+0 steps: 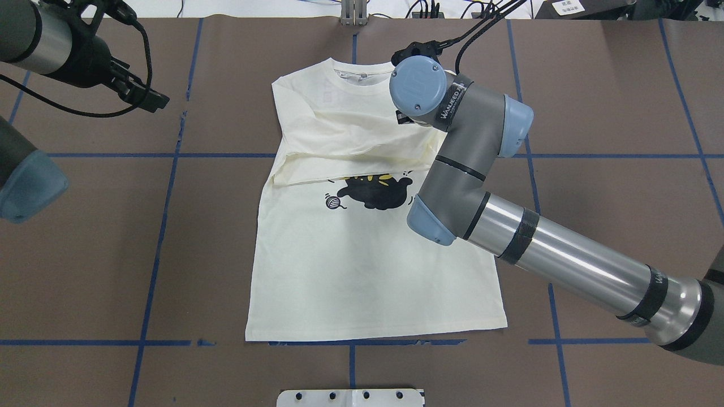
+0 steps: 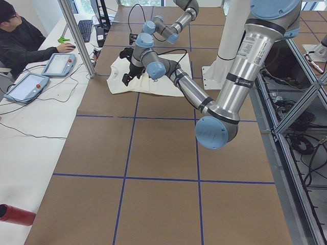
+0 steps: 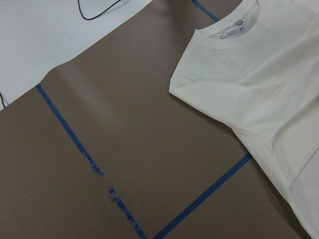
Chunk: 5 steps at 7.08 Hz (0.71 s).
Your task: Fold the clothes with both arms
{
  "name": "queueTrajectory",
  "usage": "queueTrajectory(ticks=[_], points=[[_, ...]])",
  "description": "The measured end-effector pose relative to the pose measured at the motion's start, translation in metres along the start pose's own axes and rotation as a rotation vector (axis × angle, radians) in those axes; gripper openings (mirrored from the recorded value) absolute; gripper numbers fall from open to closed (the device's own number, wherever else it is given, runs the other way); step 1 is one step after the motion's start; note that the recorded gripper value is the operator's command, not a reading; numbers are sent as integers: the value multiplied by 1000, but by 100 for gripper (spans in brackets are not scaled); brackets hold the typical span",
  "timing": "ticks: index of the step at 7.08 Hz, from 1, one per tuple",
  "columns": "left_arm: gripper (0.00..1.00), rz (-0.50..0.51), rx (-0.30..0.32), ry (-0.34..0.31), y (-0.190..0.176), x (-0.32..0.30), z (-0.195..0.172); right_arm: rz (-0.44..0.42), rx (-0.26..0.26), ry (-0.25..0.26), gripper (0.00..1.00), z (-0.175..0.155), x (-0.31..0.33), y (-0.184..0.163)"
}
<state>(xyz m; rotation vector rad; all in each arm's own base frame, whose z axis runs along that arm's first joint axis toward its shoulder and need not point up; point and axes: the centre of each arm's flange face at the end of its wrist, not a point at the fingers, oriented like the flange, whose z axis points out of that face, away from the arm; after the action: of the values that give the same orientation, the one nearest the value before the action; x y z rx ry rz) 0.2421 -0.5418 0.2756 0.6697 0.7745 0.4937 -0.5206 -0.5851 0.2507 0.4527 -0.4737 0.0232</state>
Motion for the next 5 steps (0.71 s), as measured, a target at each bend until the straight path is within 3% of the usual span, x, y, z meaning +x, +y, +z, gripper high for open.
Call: queueTrajectory(ticks=[1,2,3,5], points=[[100,-27,2,1,-2,1,0,16,-19,-41,100,-10,3,-6],[99,-115,3,5,-3,5,2,49,-60,-112,100,-28,16,-20],[95,-227,6,18,-3,15,8,79,-98,-188,100,-47,37,-36],[85,-506,35,17,-15,60,51,95,-128,-285,100,-76,90,-59]])
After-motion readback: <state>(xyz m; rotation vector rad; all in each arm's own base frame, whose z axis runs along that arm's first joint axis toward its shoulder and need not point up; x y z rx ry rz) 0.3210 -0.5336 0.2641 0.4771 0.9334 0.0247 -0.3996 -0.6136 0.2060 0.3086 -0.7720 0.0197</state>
